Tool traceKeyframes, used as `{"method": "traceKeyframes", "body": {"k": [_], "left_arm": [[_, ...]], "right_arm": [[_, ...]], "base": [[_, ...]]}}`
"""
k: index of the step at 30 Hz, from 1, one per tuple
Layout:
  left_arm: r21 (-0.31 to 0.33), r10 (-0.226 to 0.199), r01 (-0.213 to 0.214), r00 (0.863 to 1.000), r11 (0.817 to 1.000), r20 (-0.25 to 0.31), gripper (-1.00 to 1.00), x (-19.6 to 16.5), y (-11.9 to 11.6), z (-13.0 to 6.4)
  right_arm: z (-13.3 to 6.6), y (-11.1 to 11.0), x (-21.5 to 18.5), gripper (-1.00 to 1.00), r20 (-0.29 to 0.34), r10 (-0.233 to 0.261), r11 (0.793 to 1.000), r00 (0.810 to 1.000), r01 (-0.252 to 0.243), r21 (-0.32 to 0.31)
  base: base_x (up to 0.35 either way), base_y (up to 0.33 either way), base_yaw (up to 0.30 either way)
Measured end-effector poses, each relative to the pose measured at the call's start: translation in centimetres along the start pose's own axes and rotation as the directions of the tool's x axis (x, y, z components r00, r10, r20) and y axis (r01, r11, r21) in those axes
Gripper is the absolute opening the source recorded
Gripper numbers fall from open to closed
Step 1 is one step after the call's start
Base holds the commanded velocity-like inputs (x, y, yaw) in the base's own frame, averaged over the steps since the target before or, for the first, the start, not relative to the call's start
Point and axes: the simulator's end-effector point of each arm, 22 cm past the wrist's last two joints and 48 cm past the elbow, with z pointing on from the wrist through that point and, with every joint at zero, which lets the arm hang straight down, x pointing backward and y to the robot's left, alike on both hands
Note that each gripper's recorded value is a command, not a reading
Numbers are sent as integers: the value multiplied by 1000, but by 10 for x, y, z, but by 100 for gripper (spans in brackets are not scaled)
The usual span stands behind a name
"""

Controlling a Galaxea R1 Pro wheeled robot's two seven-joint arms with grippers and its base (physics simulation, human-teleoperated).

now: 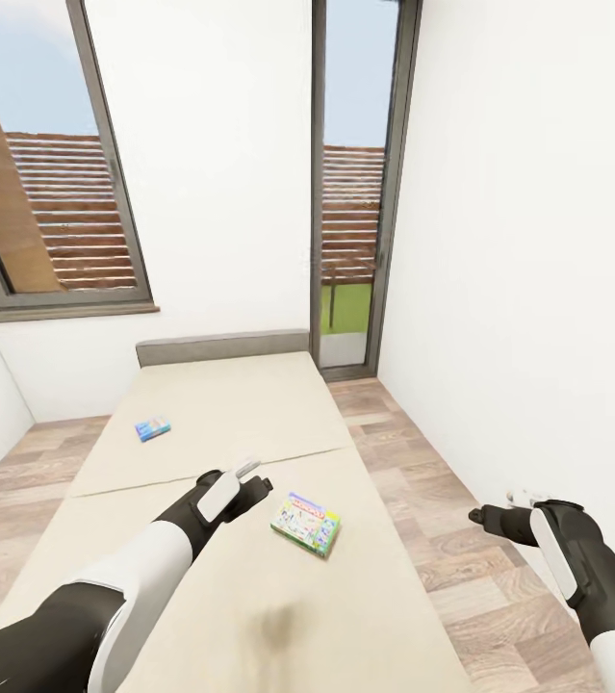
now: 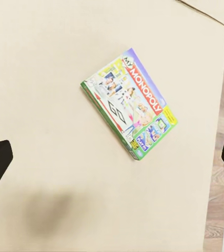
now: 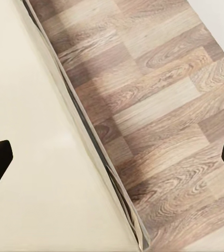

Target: Put all the toys in the child's room - the three board games (two on the bed and one on the table), the two jigsaw puzzles on the table, and the tennis ball on the table - inside the toy box on the table in the child's room.

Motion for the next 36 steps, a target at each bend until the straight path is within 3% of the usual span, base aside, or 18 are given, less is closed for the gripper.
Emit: {"method": "traceKeyframes", "body": {"k": [24, 36], "left_arm": [[-13, -3, 3, 1000, 1000, -5, 100, 5, 11, 3], [-18, -3, 3, 1000, 1000, -4, 100, 4, 15, 4]], "right_arm": [[0, 1, 2, 100, -7, -3, 1000, 1000, 3, -1], [0, 1, 2, 100, -8, -4, 1000, 1000, 4, -1]], "base": [[-2, -2, 0], [-138, -126, 0]]}}
